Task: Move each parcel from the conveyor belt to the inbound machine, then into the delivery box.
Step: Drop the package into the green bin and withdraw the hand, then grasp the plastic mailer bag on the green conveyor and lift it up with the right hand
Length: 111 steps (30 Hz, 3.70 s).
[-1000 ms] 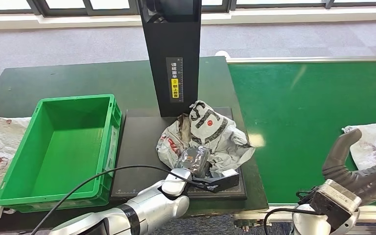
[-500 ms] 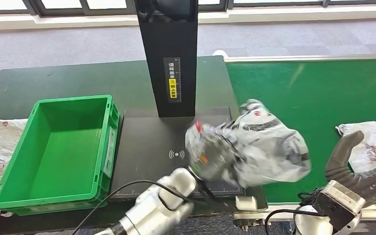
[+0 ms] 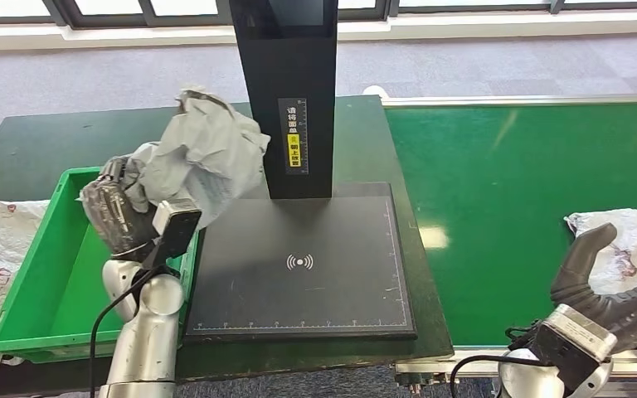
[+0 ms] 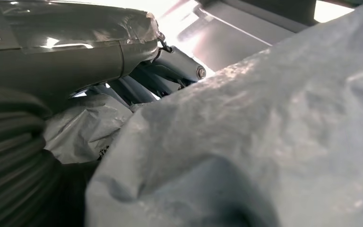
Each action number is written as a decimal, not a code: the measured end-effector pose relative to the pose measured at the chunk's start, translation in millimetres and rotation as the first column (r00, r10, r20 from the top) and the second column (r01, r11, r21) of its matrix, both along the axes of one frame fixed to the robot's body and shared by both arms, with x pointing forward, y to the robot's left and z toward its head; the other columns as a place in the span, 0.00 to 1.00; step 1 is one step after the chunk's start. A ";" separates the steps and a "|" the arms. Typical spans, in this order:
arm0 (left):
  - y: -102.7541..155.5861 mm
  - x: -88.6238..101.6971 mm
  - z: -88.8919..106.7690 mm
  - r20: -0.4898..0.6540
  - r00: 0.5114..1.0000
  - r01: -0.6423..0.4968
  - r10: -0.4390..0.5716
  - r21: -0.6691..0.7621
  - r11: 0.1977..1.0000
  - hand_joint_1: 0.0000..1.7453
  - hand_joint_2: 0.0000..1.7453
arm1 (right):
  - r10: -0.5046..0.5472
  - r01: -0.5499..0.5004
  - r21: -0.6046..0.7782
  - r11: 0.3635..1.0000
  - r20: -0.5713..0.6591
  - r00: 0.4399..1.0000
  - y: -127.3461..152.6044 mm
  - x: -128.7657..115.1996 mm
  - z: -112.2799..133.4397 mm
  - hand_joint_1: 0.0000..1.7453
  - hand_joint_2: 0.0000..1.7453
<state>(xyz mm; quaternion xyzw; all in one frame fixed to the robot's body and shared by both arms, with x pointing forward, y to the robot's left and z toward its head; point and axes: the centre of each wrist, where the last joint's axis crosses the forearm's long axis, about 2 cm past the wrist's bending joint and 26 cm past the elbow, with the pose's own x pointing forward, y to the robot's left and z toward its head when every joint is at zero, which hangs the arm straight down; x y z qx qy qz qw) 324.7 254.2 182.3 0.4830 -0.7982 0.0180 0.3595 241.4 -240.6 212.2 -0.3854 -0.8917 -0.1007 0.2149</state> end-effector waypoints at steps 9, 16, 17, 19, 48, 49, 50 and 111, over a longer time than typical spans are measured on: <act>63.8 -8.0 -28.2 -0.060 0.975 -0.208 0.213 0.074 0.975 1.00 1.00 | -0.002 0.002 -0.003 1.000 -0.002 1.000 -0.2 -0.3 -0.5 0.00 1.00; 97.9 -8.0 -54.9 -0.177 0.924 -0.325 0.339 0.102 0.940 1.00 1.00 | -0.003 0.003 -0.010 1.000 -0.010 1.000 0.0 -1.0 -2.1 0.00 1.00; 99.9 -7.3 -56.1 -0.187 0.918 -0.338 0.349 0.092 0.937 1.00 1.00 | -0.003 0.003 -0.010 1.000 -0.010 1.000 0.1 -1.0 -2.3 0.00 1.00; 102.4 -6.1 -57.8 -0.201 0.910 -0.356 0.364 0.074 0.931 0.90 1.00 | -0.003 0.003 -0.011 1.000 -0.012 1.000 0.2 -0.9 -2.5 0.00 1.00; 89.8 -3.1 -67.2 -0.159 0.927 -0.367 0.340 -0.200 0.908 0.00 0.00 | -0.017 0.016 -0.013 1.000 -0.030 0.999 -3.3 -2.3 -7.1 0.00 1.00; 89.3 -4.7 -66.3 -0.143 0.930 -0.363 0.339 -0.211 0.908 0.00 0.00 | -0.019 0.018 -0.012 1.000 -0.032 0.999 -3.9 -2.4 -7.6 0.00 1.00; 88.9 -5.8 -65.3 -0.132 0.932 -0.358 0.336 -0.211 0.910 0.00 0.00 | -0.020 0.020 -0.011 1.000 -0.034 0.999 -4.4 -2.4 -8.1 0.00 1.00; -32.5 -49.5 -43.1 0.466 0.761 0.645 -0.451 -0.614 0.454 0.00 1.00 | -0.600 0.442 -0.478 0.759 -0.777 0.192 -120.3 17.6 -152.8 0.00 1.00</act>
